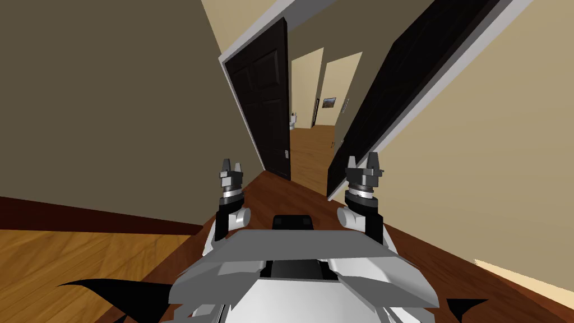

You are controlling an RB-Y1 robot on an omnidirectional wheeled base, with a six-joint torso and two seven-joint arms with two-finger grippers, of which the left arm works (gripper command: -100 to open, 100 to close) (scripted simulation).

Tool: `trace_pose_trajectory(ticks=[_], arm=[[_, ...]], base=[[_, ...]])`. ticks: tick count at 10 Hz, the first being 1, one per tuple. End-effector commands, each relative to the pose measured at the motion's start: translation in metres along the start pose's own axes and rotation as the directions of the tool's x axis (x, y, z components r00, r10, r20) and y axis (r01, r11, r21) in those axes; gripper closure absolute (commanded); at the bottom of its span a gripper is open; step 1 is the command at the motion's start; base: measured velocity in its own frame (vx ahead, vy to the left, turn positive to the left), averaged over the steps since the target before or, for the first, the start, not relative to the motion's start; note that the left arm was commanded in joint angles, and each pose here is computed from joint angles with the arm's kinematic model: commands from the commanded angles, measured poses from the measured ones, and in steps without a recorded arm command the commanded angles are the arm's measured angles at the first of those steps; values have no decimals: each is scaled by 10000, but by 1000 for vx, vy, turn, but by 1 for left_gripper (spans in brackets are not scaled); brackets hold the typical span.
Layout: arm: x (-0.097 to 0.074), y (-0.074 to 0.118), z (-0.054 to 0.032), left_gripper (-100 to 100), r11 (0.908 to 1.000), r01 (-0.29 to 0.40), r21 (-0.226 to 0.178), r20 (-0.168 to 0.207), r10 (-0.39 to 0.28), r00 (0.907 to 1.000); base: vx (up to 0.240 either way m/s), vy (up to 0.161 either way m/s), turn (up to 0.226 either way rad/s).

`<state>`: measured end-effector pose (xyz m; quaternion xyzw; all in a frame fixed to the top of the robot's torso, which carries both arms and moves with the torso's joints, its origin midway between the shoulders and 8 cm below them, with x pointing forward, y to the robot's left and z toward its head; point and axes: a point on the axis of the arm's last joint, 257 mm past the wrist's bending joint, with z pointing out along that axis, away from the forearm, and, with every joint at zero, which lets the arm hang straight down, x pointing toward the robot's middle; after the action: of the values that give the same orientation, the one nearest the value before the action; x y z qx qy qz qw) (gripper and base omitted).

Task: Push the door open

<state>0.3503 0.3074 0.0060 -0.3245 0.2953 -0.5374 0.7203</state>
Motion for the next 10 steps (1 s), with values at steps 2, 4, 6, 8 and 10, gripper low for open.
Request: trace_pose_trajectory(ticks=[2,4,6,8,10], arm=[[64,146,-26,-100,9998,86,-204,-168,-89,9998],[119,271,-51,-100,9991,157,-383,-302,-169,9994],[191,433,-89,-100,9978,247,-619,-466,-276,9985],[248,560,-123,-100,9962,317,-811,-586,-365,9976],[308,691,-162,-100,9941,384,-1012,-710,-457,9964]], base=[[50,58,-61],[100,-18,-38],[93,3,-51],[107,37,-57],[83,35,-50]])
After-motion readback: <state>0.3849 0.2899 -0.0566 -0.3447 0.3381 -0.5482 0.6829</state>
